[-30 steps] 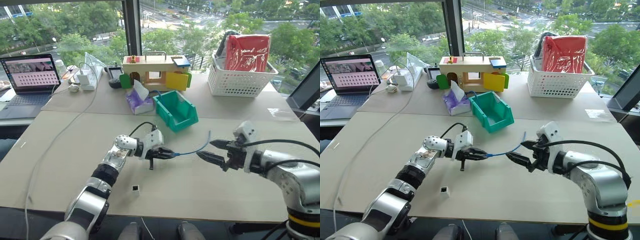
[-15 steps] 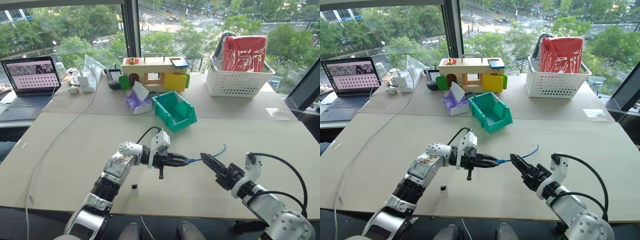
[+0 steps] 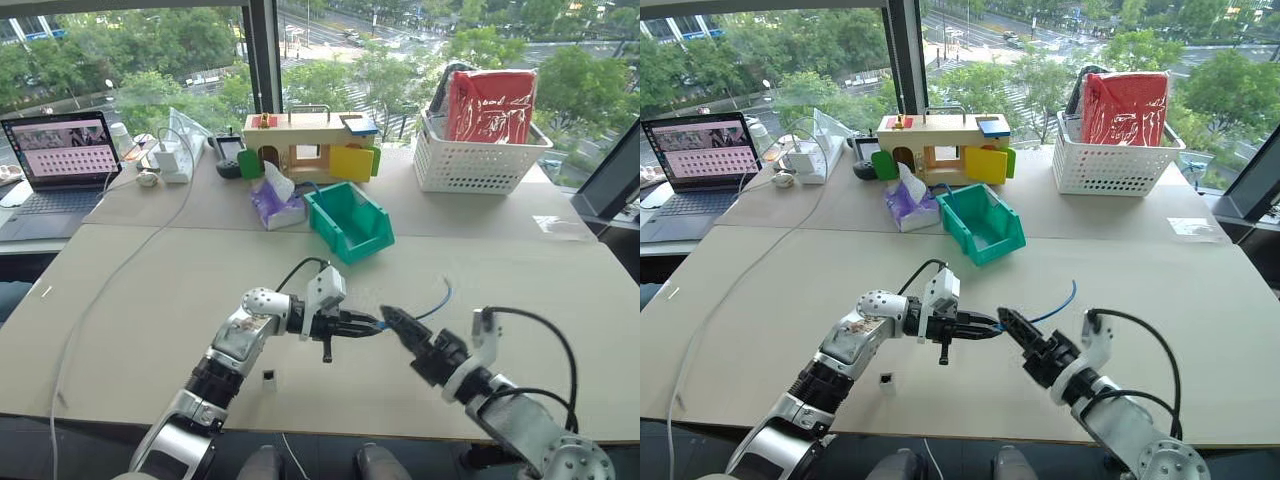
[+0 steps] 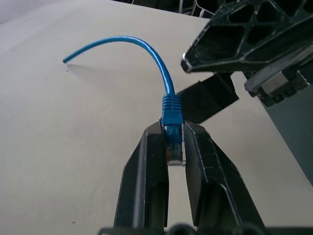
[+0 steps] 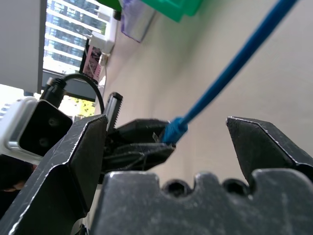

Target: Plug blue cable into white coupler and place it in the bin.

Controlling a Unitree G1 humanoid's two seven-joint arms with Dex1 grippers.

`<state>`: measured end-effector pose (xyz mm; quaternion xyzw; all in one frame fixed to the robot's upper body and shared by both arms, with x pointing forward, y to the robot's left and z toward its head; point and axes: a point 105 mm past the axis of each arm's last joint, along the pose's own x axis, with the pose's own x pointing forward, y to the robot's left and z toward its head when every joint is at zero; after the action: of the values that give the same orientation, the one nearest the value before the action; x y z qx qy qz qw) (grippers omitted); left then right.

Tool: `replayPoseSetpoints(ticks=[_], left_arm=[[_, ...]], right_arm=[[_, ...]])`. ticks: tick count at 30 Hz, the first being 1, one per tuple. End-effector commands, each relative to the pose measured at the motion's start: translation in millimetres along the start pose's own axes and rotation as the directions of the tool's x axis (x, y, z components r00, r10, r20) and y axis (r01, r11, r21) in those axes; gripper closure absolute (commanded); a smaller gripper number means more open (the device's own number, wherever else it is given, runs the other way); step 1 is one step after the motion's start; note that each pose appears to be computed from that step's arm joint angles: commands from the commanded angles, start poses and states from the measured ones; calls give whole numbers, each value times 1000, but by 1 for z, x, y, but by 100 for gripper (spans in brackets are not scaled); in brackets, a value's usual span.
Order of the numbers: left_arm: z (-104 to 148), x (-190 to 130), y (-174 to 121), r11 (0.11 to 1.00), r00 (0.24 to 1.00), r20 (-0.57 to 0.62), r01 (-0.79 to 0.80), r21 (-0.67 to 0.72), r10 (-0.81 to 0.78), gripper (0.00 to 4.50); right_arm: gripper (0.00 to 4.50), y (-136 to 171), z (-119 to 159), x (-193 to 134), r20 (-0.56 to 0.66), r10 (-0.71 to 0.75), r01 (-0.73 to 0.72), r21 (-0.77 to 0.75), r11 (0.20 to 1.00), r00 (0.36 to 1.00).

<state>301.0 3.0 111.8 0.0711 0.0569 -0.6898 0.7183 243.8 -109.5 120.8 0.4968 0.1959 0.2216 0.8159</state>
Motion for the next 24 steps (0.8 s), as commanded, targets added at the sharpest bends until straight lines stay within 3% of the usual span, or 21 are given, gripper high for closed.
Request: replayPoseSetpoints(ticks=[1,18,24], left_arm=[[14,4,0,998,999,38,-4,66,1,443],[11,3,-1,997,1000,17,3,81,-4,443],[11,3,0,996,1000,12,2,91,-3,443]], right_arm=[[0,19,-2,3,0,73,-73,60,996,997],[0,20,7,-1,37,41,-44,81,996,998],[176,22,8,-2,43,47,-50,76,996,998]])
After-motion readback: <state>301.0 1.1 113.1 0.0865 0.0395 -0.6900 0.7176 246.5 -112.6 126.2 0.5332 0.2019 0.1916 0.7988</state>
